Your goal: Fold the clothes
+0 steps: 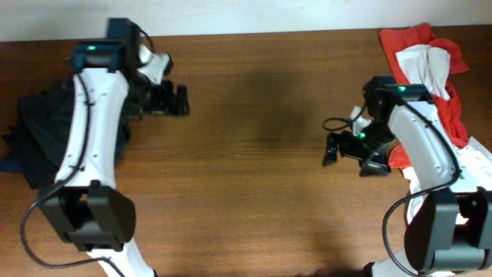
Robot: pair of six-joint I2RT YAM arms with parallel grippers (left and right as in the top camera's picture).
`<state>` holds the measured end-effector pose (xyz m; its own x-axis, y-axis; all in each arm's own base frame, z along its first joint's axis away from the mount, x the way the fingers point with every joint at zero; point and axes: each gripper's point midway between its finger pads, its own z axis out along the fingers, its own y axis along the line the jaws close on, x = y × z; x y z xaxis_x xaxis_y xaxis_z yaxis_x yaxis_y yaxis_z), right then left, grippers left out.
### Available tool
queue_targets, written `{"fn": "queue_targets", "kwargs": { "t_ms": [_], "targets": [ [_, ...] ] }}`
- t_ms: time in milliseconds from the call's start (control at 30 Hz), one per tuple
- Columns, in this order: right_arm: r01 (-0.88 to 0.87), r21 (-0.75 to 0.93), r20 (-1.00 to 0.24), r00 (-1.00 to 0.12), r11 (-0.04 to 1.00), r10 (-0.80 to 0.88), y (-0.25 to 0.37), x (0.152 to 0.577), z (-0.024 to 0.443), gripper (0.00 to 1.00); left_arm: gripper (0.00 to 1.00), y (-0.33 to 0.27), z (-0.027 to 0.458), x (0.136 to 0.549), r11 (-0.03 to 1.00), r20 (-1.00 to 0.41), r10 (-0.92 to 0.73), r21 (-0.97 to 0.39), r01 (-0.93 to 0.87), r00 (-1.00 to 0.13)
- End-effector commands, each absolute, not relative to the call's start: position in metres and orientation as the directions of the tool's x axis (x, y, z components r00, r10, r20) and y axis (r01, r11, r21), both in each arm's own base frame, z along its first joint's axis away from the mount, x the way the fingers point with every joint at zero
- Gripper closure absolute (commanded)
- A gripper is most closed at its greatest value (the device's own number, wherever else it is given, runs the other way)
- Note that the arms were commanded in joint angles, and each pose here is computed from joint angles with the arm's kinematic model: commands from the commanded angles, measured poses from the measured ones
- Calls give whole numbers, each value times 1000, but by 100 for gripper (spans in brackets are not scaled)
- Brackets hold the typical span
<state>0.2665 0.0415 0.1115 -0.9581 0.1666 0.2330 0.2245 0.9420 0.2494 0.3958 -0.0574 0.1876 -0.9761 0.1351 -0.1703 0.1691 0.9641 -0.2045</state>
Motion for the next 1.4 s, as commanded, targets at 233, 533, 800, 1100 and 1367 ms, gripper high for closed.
{"fn": "queue_targets", "kwargs": {
  "t_ms": [233, 533, 800, 1100, 1367],
  "targets": [
    [207, 249, 197, -967, 946, 160, 28, 236, 137, 1, 1, -45, 183, 331, 990, 88, 102, -105, 93, -991],
    [220, 188, -390, -878, 957, 278, 1, 230, 200, 1, 1, -34, 233, 307, 992, -386, 92, -44, 118, -918],
    [195, 182, -640, -720, 964, 267, -6, 201, 240, 1, 1, -29, 247, 244, 991, -728, 73, -25, 133, -681],
    [191, 184, -656, -707, 964, 266, -6, 198, 244, 1, 1, -25, 243, 187, 991, -761, 70, -22, 134, -645],
    [192, 184, -654, -708, 964, 266, -6, 199, 244, 1, 1, -23, 220, 165, 991, -673, 78, -29, 131, -736]
  ]
}}
